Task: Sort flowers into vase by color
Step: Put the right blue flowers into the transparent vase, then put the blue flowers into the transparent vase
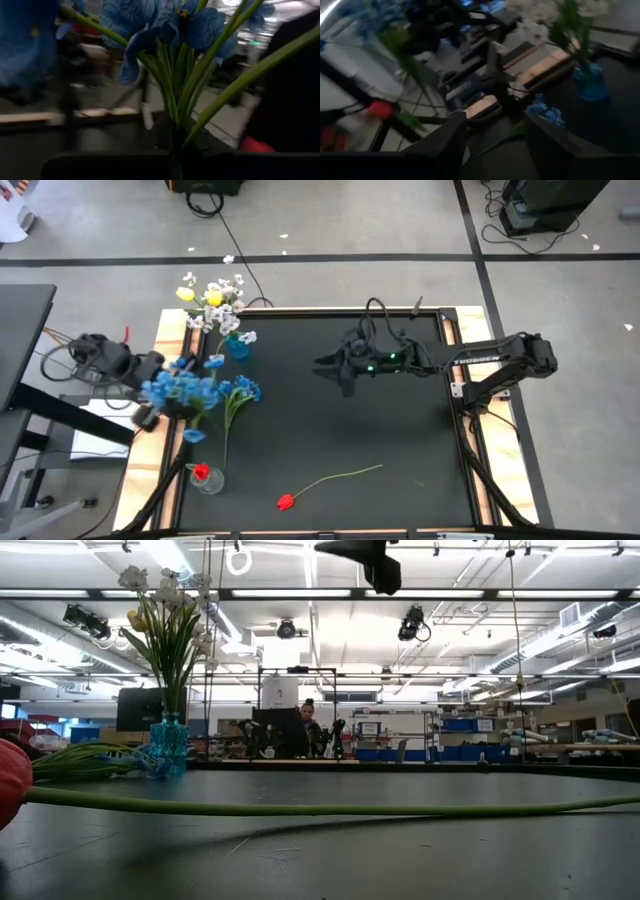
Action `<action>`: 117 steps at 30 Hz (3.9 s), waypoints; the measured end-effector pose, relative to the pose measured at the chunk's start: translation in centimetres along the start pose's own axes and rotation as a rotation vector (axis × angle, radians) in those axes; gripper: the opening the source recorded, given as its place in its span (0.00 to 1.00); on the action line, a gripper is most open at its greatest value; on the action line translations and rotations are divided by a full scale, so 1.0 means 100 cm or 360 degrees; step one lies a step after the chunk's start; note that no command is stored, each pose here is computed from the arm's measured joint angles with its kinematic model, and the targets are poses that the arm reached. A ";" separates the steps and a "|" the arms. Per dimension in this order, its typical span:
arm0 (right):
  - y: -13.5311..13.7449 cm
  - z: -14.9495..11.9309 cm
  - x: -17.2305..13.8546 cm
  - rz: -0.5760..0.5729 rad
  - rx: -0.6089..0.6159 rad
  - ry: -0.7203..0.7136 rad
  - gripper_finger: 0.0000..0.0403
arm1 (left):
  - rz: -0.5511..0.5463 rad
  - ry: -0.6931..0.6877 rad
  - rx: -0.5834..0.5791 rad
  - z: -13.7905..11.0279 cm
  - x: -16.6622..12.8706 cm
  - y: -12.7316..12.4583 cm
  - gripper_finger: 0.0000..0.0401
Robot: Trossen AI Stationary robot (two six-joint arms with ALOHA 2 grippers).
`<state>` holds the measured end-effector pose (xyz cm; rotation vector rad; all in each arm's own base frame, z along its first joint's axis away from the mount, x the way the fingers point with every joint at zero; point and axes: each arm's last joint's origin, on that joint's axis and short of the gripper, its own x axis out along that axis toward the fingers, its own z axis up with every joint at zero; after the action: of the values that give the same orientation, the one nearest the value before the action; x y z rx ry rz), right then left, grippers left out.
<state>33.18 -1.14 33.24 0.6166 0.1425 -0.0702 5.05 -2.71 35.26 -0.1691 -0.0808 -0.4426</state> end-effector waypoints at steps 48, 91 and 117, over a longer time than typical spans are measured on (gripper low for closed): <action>0.065 -0.053 0.001 -0.0203 0.0490 -0.0336 0.50 | -0.0877 0.0394 0.0092 -0.062 0.043 -0.039 0.02; 0.072 -0.057 -0.001 -0.0122 0.0525 -0.0284 0.51 | -0.1028 0.0823 -0.0646 -0.072 0.036 -0.042 0.51; 0.072 -0.057 -0.001 -0.0124 0.0444 -0.0281 0.51 | -0.0795 0.1073 -0.0564 -0.038 0.004 -0.029 0.51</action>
<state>33.25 8.03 32.77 0.8799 -0.0153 -0.2217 4.32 -6.13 31.95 -0.3421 0.6344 -0.9916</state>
